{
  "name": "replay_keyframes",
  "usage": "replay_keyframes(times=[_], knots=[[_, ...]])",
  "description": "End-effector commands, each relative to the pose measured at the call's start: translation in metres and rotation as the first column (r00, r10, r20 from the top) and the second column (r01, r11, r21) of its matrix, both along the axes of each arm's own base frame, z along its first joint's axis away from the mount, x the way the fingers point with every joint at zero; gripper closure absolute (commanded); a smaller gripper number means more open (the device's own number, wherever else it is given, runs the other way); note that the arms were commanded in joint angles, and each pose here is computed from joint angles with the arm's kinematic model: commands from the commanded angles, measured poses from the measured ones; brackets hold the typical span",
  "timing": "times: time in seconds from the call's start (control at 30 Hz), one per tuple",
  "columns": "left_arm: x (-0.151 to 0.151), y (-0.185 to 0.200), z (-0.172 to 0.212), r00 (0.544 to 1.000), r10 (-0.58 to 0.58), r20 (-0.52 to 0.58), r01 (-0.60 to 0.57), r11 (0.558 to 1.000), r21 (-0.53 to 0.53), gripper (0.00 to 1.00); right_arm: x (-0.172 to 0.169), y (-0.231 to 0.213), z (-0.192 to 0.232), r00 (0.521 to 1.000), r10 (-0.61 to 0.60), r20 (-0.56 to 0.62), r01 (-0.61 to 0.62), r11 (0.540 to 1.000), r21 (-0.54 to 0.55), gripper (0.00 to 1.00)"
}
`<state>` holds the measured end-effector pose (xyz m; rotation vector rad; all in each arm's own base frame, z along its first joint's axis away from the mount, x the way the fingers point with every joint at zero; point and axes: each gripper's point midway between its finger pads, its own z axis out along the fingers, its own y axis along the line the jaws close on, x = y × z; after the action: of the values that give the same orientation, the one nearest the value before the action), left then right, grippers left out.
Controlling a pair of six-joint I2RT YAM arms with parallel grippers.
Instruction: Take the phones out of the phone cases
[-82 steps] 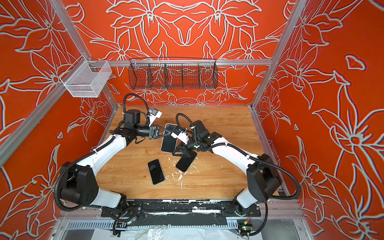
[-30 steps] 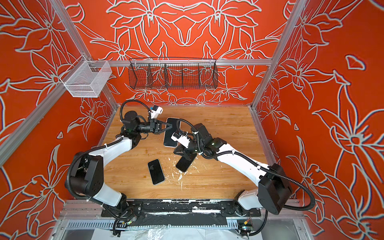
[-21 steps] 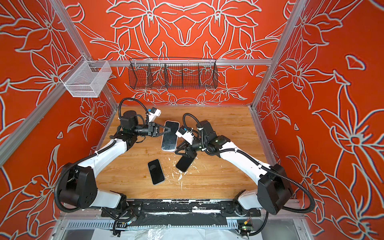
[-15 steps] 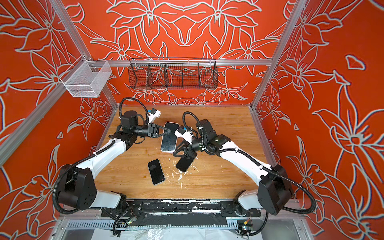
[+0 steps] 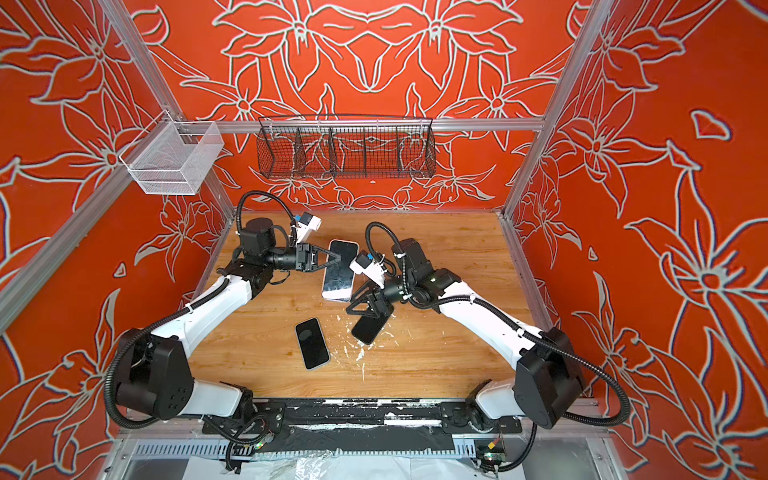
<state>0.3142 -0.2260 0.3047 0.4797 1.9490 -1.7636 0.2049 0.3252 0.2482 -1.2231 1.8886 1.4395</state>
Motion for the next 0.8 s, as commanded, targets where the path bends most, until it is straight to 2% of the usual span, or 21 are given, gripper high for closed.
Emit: replay_keyframes(times=[0.0,0.4,0.6,0.77], knots=[[-0.004,-0.002,0.015,0.998,-0.018,0.062,0.020,0.999,-0.027,1.00,0.009,0.008,0.010,0.999,0.000,0.037,-0.001,1.000,0.022,0.51],[-0.007,-0.003,0.007,0.998,-0.028,0.058,0.029,0.999,-0.020,1.00,0.021,0.013,0.009,0.997,-0.025,0.070,0.025,1.000,0.011,0.59],[-0.006,-0.004,0.008,0.998,-0.030,0.062,0.031,0.999,-0.025,1.00,0.022,0.015,0.005,0.998,-0.023,0.062,0.023,1.000,0.003,0.76],[-0.002,-0.005,0.013,0.998,-0.031,0.063,0.033,0.999,-0.026,1.00,0.019,0.016,0.004,0.995,-0.015,0.103,0.017,1.000,-0.012,0.80]])
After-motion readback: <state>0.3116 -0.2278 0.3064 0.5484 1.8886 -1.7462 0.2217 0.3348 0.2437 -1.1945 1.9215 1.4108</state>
